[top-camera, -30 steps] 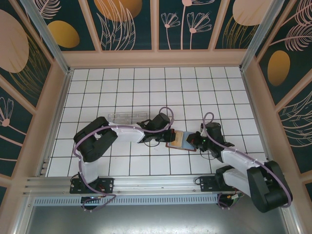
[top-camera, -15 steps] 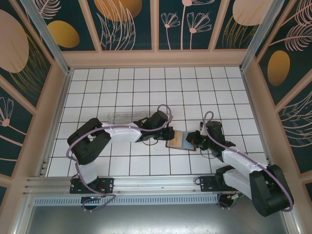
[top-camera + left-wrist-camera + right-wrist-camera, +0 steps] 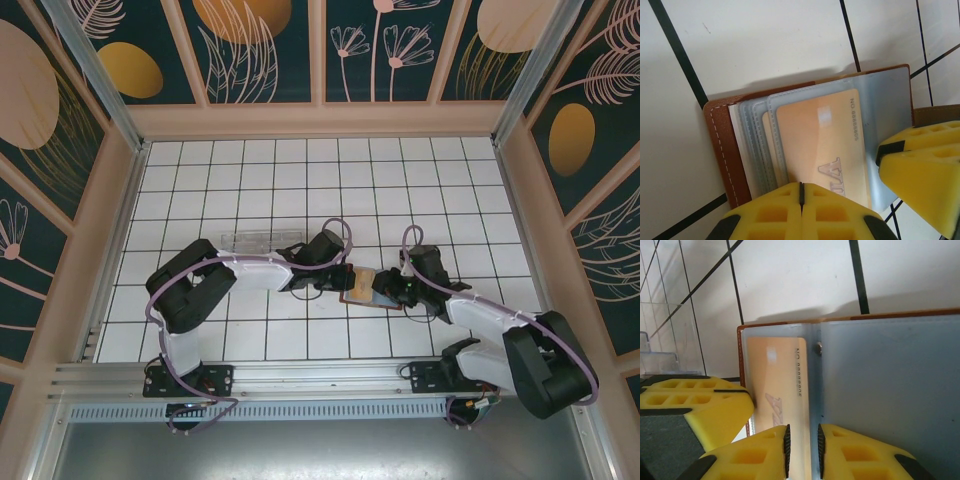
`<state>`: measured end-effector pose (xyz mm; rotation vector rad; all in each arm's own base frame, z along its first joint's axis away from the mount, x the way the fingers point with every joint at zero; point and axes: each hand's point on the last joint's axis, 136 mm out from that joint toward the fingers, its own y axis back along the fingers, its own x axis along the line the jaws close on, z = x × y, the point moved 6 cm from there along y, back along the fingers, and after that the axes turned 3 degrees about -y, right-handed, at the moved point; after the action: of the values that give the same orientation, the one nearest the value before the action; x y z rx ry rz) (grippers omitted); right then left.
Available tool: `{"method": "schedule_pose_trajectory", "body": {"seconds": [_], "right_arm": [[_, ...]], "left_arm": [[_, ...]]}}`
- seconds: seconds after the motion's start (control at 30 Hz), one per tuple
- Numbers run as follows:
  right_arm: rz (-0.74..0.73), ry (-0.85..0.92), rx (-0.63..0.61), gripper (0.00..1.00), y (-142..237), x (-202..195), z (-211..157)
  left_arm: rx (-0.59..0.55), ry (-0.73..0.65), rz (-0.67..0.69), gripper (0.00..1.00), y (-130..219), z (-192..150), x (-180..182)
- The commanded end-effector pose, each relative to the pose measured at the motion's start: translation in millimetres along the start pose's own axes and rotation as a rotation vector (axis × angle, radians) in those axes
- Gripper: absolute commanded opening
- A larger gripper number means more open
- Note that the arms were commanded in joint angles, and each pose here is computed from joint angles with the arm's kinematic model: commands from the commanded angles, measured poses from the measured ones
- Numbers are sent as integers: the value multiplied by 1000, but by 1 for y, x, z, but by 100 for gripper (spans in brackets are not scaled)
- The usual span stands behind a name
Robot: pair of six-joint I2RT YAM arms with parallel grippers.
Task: Take the credit cards out of the card holder
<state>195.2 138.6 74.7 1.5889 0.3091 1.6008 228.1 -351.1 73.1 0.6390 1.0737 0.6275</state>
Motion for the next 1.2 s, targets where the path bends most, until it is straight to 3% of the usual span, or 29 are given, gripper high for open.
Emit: {"method": "schedule_pose_trajectory", "body": {"seconds": [0.0, 0.47, 0.67, 1.17], "right_arm": [[-10, 31, -10, 24, -2, 4, 4], [8, 33, 25, 21, -12, 8, 3], [24, 23, 20, 1, -11, 8, 2], [-3, -44, -29, 0, 5, -16, 1]], "left_arm": [[59, 22, 48, 7, -7, -17, 20], [88, 43, 45, 4, -13, -25, 26], [90, 46, 50, 4, -13, -26, 26], [83, 78, 102, 0, -12, -27, 40]]}}
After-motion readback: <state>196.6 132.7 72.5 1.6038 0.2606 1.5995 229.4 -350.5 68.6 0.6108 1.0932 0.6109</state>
